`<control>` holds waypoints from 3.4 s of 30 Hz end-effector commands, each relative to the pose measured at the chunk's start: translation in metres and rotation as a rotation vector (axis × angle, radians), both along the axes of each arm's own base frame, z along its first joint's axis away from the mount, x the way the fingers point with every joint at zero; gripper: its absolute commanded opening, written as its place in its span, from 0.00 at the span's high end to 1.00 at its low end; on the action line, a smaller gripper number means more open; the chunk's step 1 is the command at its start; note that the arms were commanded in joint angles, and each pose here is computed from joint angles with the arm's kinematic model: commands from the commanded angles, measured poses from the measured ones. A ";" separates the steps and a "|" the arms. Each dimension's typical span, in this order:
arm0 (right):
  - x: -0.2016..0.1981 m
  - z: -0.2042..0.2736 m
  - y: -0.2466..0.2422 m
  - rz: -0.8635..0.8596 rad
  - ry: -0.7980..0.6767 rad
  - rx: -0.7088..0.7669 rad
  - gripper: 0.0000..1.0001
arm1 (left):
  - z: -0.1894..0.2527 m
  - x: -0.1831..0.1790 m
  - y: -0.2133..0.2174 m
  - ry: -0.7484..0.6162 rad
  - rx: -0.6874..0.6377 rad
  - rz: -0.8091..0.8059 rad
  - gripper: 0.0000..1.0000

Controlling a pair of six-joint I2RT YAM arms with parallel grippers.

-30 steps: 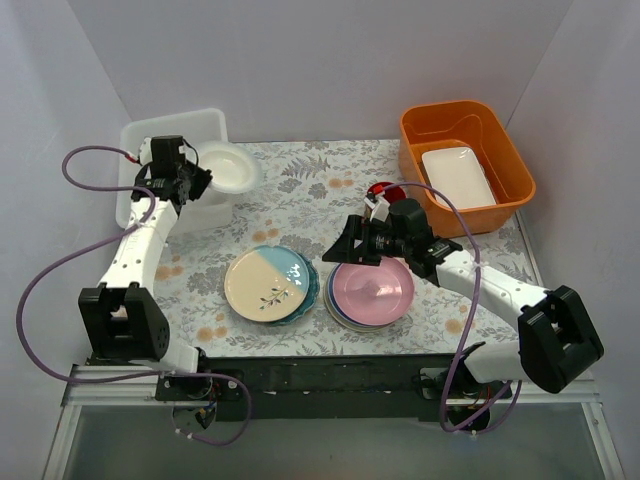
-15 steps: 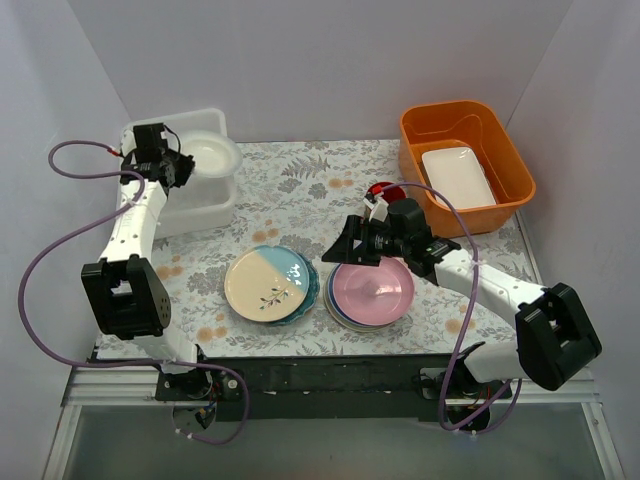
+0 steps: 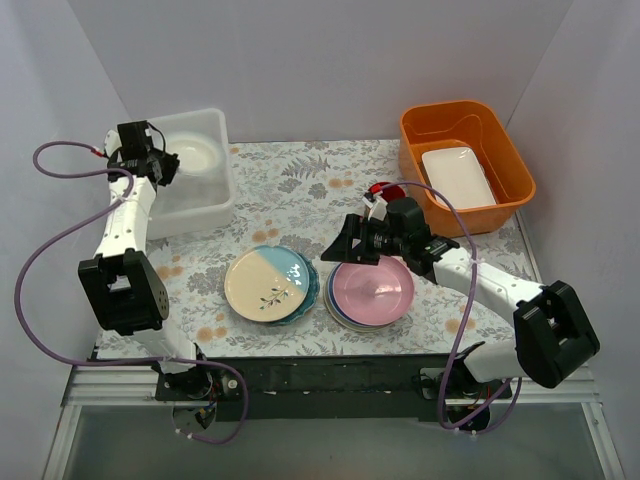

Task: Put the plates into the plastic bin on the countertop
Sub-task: Place the plate in the plastic bin.

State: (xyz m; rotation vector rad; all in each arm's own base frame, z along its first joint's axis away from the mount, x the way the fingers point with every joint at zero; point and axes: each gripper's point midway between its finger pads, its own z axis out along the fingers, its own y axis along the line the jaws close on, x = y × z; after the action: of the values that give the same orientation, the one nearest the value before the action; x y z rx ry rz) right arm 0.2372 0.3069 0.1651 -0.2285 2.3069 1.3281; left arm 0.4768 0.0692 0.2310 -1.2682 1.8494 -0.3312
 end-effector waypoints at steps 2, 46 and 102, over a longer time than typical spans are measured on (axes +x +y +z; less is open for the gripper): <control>0.008 0.018 0.009 0.022 -0.051 0.043 0.02 | 0.048 0.020 0.007 -0.139 0.029 0.004 1.00; 0.009 -0.008 0.017 0.076 0.014 0.020 0.02 | -0.109 0.028 0.029 0.178 0.016 0.006 1.00; -0.005 0.014 0.015 0.107 0.012 0.052 0.02 | 0.042 -0.053 -0.044 -0.085 -0.094 -0.354 0.02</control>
State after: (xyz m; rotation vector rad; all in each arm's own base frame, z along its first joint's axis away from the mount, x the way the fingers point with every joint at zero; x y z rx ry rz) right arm 0.2341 0.3205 0.1515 -0.2822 2.3744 1.4171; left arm 0.4605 0.0562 0.2705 -0.9996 1.9408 -0.5105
